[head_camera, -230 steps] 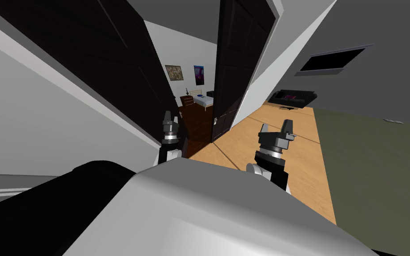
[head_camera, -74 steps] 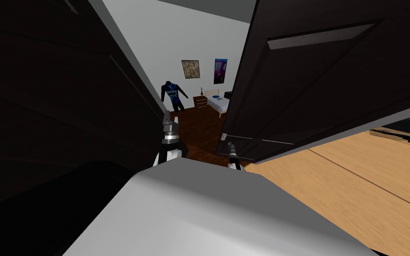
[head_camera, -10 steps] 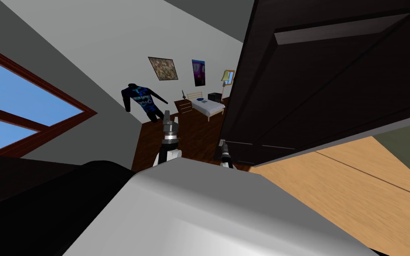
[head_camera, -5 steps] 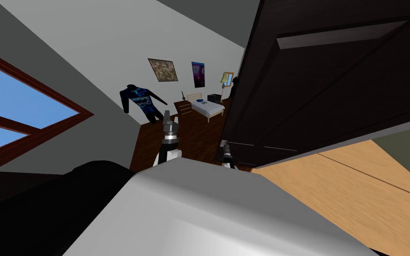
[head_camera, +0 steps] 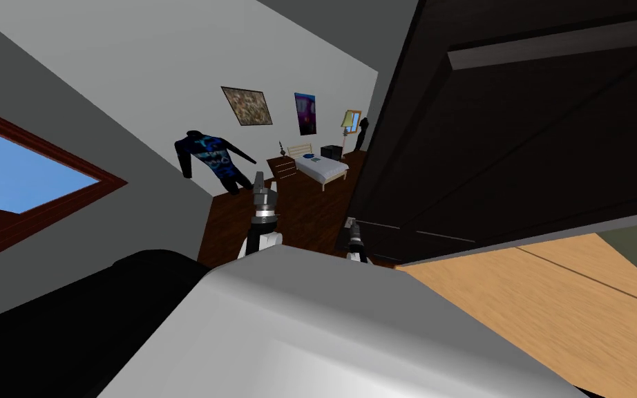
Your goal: Push the door open
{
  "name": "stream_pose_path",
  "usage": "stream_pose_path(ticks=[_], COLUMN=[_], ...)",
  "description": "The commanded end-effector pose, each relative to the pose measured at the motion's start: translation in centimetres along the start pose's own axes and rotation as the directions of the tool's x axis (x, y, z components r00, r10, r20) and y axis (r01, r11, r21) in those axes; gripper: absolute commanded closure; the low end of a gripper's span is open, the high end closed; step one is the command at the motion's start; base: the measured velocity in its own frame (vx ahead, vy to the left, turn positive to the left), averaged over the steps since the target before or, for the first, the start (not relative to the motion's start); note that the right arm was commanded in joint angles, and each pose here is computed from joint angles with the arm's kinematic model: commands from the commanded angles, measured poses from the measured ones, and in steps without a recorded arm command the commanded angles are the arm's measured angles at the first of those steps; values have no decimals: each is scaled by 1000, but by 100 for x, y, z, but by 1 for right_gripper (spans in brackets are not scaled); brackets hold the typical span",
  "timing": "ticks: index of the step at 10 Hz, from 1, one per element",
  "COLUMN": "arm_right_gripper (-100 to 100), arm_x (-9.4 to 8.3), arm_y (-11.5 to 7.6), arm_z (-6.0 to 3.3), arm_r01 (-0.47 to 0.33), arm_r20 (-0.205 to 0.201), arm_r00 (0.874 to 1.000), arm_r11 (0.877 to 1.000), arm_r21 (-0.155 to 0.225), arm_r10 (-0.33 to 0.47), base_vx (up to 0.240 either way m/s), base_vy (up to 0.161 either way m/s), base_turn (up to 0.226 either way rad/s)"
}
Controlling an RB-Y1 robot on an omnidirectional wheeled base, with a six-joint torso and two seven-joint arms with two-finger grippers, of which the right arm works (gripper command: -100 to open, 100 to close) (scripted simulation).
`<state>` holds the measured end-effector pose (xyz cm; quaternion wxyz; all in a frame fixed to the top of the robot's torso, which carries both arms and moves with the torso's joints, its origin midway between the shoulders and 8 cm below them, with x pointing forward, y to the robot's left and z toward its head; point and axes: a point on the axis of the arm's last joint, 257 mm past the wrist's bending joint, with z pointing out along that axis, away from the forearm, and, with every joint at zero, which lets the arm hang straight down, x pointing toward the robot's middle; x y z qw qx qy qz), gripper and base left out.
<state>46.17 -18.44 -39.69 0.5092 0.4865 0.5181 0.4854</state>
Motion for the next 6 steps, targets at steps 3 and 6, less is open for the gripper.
stream_pose_path(ticks=[3, 6], arm_right_gripper=[100, 100], arm_x=[-260, -260], arm_y=[32, -4], arm_z=[37, 21], arm_r01=[-15, -32], arm_r20=[67, 86], arm_r00=[998, 996], arm_r11=[1000, 999], arm_r21=[-9, 1], arm_r10=[16, 32], base_vx=[175, 163], base_vy=[116, 64], base_turn=[-83, -65])
